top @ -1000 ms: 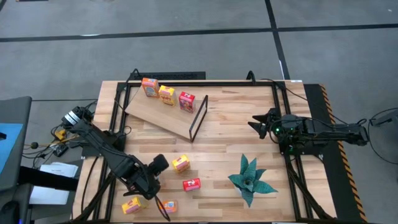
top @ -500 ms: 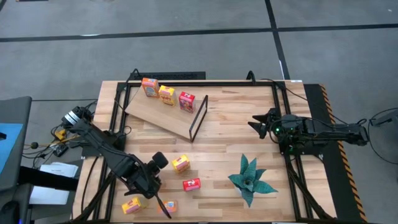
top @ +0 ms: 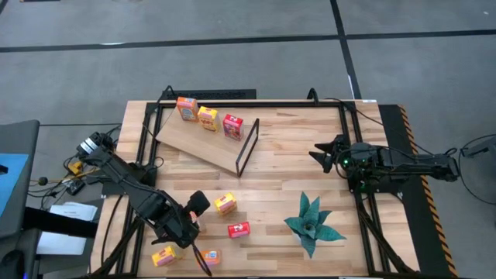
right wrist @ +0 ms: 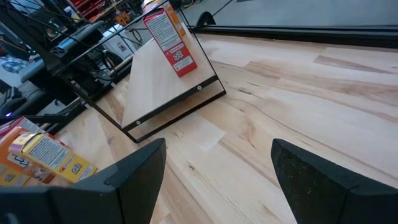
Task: Stack cereal on shelf
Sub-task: Put the top orange cereal box aligned with the other orange cereal box on the shelf
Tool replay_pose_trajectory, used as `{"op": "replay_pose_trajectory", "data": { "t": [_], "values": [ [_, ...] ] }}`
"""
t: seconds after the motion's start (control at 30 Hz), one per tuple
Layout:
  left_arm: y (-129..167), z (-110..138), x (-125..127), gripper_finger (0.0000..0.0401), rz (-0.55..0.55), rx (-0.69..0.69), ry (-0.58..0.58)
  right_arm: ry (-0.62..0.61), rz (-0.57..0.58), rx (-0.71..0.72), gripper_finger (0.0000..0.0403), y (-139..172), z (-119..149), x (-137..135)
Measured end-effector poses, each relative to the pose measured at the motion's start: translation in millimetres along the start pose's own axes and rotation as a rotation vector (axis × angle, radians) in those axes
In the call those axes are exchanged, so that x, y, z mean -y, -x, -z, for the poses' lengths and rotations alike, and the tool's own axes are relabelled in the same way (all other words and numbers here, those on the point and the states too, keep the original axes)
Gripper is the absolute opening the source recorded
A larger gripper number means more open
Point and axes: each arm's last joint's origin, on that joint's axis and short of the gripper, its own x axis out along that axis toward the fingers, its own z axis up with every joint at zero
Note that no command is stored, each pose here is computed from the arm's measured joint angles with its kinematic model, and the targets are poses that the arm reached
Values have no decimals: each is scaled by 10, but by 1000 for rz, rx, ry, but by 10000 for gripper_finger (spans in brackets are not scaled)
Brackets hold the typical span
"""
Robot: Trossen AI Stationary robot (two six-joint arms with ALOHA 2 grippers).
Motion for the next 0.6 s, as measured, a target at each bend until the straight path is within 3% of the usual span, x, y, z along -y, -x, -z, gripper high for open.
{"op": "replay_pose_trajectory", "data": {
  "t": [0.4, 0.6],
  "values": [
    [-194, 32, 42, 307, -44, -5, -83, 1, 0, 0, 317, 0, 0, 0],
    [-176, 48, 66, 307, 63, 19, -78, 4, 1, 0, 317, 0, 0, 0]
  ]
}}
